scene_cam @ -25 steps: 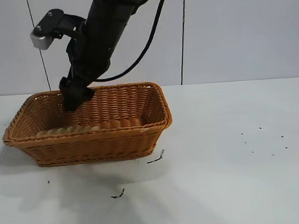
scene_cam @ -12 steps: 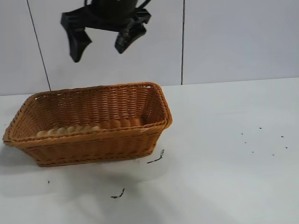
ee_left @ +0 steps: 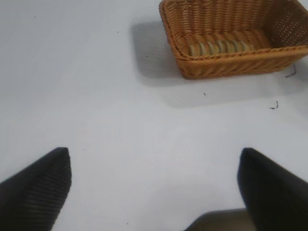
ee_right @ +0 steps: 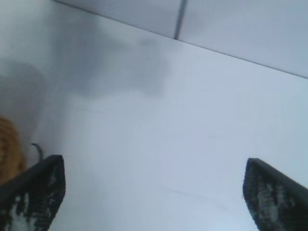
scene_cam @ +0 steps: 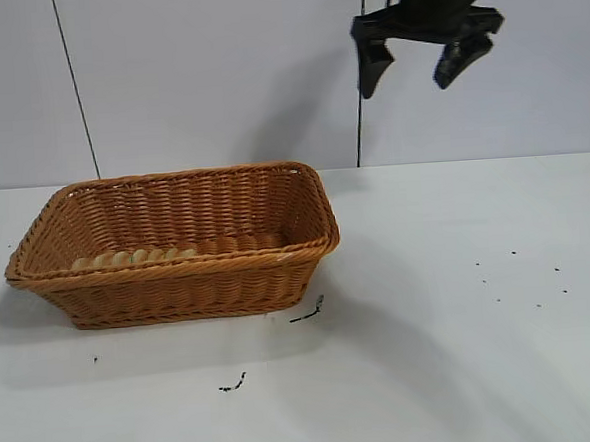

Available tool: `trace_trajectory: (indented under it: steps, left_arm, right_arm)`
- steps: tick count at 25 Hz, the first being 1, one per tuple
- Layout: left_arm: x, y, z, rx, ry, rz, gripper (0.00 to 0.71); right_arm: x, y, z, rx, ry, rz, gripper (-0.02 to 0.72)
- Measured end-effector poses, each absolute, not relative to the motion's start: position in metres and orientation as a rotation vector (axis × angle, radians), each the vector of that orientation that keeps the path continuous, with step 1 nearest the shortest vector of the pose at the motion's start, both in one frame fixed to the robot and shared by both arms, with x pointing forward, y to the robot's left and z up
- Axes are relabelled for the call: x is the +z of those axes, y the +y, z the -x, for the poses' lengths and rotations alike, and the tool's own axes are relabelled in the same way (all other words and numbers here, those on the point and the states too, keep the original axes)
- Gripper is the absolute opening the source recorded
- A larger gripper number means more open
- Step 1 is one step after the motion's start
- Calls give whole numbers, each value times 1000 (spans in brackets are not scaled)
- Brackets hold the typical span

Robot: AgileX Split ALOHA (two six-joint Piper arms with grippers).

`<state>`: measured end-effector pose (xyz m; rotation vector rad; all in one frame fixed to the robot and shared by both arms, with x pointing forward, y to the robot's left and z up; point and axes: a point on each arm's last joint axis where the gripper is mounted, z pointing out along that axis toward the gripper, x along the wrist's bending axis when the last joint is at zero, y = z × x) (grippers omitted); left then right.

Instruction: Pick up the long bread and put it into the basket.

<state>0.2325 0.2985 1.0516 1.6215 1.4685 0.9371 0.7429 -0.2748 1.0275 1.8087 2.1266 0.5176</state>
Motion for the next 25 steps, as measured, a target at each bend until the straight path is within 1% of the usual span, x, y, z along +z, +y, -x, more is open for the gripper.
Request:
trace_trajectory:
  steps: [7, 11, 14, 18, 22, 25]
  left_arm:
    - [1052, 298, -232, 937, 1469, -1622, 692]
    - [1052, 298, -232, 937, 1469, -1622, 692]
    - [1052, 298, -232, 937, 1469, -1622, 692]
    - [1052, 298, -232, 937, 1469, -1622, 692]
    - [1052, 298, -232, 937, 1469, -1622, 692]
    - [1052, 298, -232, 937, 1469, -1622, 692]
  right_arm:
    - [1023, -281, -734, 415, 2185, -1896, 689]
    - [1031, -281, -731, 435, 2143, -1934, 689]
    - [1049, -281, -723, 463, 2116, -1929, 689]
    - [1081, -282, -695, 485, 2099, -1916, 689]
    - [1106, -283, -649, 478, 2104, -1925, 689]
    - [1118, -284, -607, 465, 2114, -1936, 689]
